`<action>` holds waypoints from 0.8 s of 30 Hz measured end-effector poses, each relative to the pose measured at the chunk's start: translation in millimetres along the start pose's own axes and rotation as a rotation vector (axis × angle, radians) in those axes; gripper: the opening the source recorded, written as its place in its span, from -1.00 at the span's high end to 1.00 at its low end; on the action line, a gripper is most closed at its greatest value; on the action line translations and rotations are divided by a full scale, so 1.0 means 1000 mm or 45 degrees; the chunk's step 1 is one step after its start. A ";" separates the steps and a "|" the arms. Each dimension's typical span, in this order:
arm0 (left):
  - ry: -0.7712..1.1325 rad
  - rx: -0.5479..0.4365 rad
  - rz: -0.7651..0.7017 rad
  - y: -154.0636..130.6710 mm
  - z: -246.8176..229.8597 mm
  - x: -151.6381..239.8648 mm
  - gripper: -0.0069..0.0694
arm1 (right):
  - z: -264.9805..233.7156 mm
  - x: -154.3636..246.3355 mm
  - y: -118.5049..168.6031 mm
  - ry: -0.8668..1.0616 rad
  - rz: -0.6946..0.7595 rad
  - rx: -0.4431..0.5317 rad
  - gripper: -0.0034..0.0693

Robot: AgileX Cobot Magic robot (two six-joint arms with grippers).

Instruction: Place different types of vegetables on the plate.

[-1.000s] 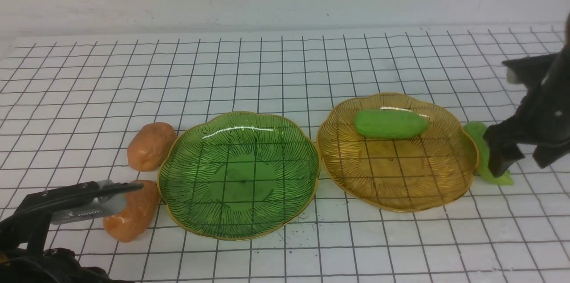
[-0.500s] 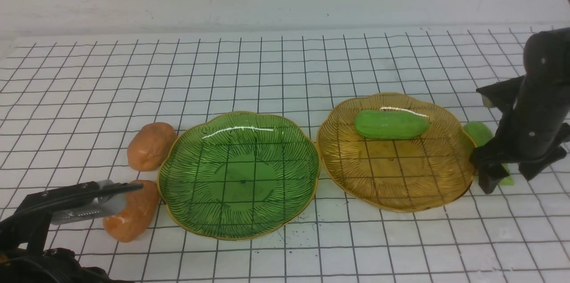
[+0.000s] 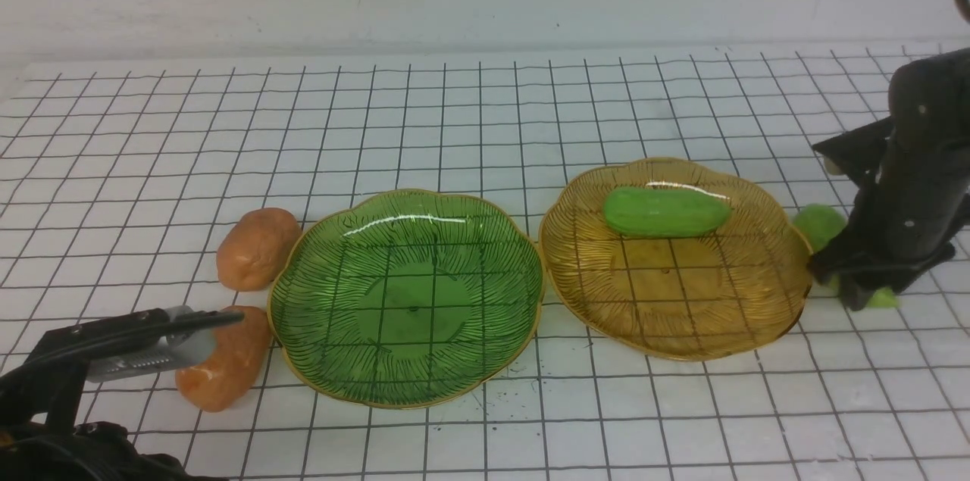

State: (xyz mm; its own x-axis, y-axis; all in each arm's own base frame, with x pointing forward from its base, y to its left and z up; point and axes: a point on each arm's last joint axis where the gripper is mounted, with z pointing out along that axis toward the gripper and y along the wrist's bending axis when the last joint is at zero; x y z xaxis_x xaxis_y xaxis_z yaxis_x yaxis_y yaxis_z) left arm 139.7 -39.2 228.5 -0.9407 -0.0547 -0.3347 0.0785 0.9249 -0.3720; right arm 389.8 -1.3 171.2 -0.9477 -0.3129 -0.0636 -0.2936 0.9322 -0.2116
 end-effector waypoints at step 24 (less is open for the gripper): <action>-0.003 -0.001 0.000 0.000 0.000 0.000 0.77 | -0.082 -0.009 0.077 -0.274 0.088 -0.357 0.01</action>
State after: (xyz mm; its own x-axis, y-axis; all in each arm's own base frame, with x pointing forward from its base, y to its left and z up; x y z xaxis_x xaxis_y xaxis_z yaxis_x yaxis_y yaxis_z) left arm 139.9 -39.2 228.5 -0.9399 -0.0557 -0.3370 0.0783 0.9251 -0.3715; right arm 364.9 88.6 235.7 -0.9271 -0.2503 -0.2790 -0.2808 0.9569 0.0746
